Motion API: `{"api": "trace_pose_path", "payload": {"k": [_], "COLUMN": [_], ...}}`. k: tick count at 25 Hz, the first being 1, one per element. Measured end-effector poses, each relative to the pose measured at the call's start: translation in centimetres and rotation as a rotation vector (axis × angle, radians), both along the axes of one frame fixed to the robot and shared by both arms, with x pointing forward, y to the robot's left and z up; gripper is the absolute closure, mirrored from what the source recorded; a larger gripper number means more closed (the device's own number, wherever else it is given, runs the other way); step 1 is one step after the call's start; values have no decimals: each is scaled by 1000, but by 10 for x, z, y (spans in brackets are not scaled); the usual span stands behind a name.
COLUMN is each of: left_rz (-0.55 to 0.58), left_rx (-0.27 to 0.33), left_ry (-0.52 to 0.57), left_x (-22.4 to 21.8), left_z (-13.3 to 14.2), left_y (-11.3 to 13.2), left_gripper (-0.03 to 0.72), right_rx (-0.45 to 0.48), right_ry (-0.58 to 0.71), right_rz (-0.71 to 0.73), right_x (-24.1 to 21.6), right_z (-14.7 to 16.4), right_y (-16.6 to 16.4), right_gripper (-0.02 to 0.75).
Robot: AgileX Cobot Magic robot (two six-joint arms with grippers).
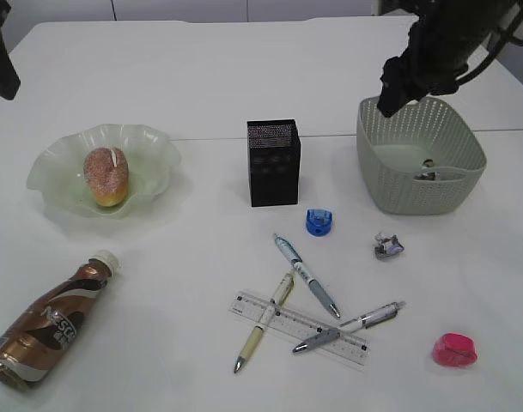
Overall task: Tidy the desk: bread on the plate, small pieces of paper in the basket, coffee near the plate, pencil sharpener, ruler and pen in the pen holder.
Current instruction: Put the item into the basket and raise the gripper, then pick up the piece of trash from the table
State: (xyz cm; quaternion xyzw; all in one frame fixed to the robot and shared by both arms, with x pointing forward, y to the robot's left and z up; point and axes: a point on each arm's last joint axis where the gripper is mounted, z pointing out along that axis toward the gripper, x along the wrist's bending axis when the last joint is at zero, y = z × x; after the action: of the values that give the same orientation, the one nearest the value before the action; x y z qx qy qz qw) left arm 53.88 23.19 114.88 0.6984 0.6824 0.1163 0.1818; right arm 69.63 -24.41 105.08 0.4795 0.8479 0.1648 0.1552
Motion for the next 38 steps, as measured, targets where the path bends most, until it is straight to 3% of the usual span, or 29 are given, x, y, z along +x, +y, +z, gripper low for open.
{"api": "trace_pose_path", "payload": {"k": [3, 7, 10, 18, 26, 38], "left_rz": [0, 0, -2, -35, -34, -35], "left_rx": [0, 0, 1, 36, 62, 67], "left_ry": [0, 0, 0, -8, -13, -14], "left_x": [0, 0, 0, 0, 1, 1], "left_z": [0, 0, 0, 0, 0, 0], "left_y": [0, 0, 0, 2, 4, 4], "left_gripper": [208, 208, 208, 208, 208, 208], "right_rx": [24, -24, -69, -125, -136, -137], "right_ry": [16, 44, 25, 8, 192, 273], "right_rz": [203, 496, 604, 711, 727, 762], "right_x": [-8, -17, -18, -19, -50, -50], "right_z": [7, 6, 6, 5, -33, -63], "right_y": [9, 14, 13, 15, 28, 29], "right_gripper": [240, 240, 240, 239, 244, 248]}}
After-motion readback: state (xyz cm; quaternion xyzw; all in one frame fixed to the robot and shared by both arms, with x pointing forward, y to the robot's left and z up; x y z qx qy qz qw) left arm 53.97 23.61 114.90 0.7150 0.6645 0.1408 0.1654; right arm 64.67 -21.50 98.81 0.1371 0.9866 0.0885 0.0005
